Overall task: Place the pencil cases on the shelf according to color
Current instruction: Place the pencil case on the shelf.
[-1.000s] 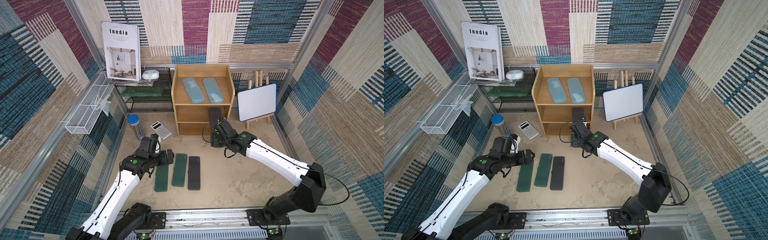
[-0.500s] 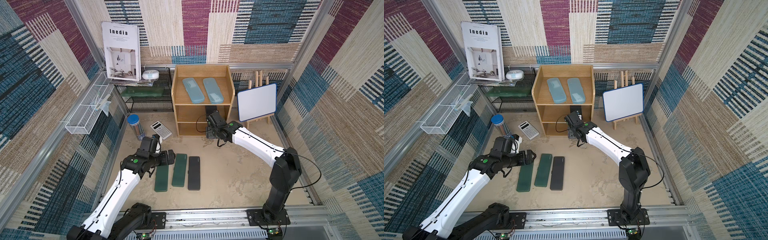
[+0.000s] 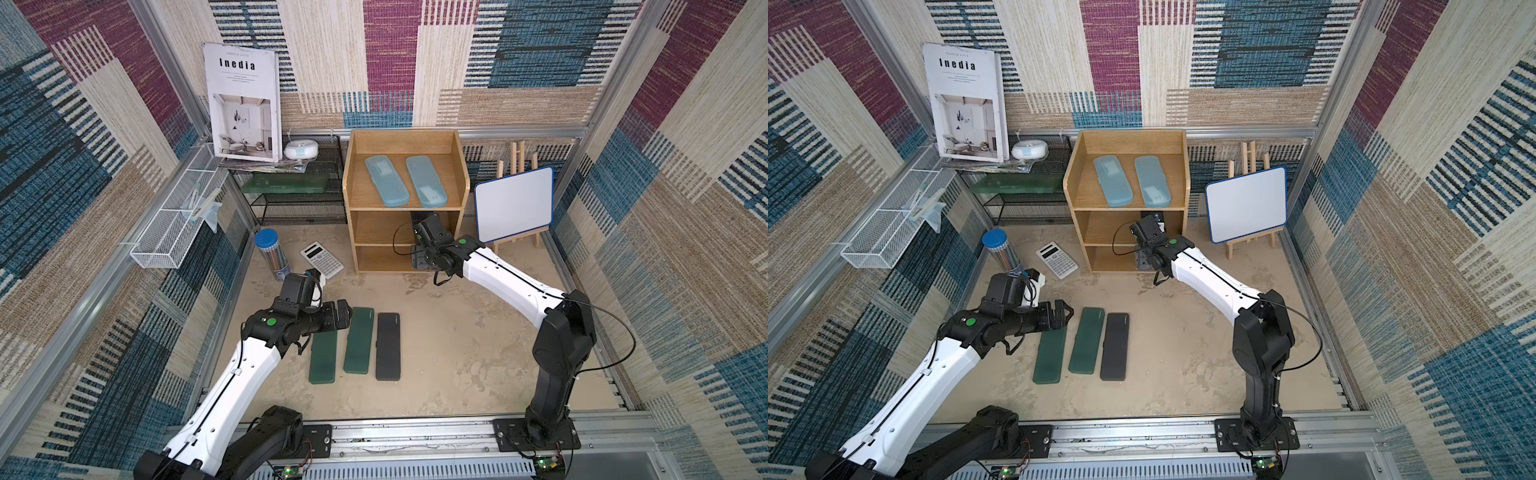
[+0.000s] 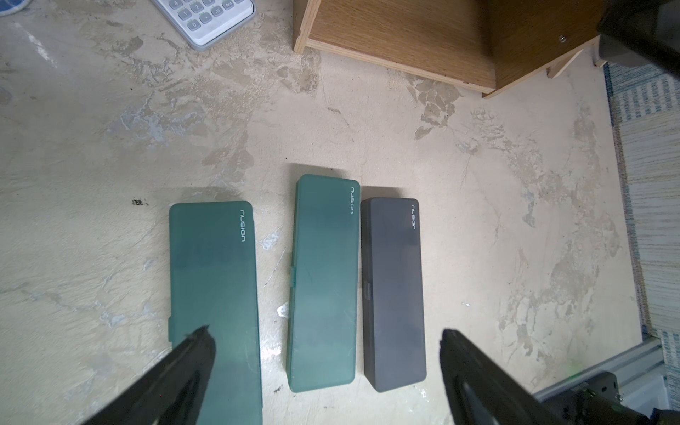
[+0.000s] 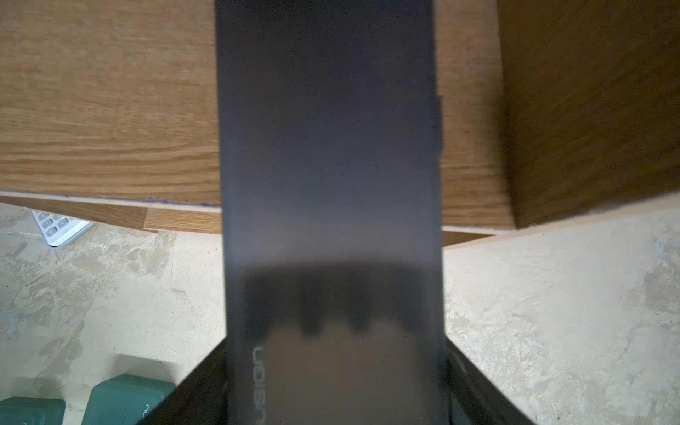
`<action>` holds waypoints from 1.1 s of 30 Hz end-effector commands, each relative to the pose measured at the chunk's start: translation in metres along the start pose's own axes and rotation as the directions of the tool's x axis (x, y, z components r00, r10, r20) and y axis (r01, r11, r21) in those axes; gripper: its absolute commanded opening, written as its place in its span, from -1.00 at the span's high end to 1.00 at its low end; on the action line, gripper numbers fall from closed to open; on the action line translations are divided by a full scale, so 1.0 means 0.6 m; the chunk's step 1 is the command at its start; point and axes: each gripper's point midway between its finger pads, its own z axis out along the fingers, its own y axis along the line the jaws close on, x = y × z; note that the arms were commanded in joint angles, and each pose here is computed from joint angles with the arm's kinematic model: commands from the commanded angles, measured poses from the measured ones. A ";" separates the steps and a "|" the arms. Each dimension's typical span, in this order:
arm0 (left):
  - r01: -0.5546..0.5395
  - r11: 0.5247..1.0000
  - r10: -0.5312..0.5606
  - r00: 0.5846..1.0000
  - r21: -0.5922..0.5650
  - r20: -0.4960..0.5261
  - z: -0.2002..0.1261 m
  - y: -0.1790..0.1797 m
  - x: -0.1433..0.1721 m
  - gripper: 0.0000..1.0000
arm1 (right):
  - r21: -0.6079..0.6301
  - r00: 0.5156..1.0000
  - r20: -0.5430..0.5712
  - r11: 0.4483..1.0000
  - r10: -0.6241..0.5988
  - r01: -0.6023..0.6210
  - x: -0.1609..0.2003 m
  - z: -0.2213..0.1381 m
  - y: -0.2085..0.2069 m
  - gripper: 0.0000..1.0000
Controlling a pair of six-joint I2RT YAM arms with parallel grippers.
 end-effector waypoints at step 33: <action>-0.005 1.000 0.005 1.000 -0.005 0.002 0.000 0.001 -0.002 -0.99 | -0.225 0.998 0.005 0.973 0.055 -0.053 0.072 -0.088 -0.005 0.15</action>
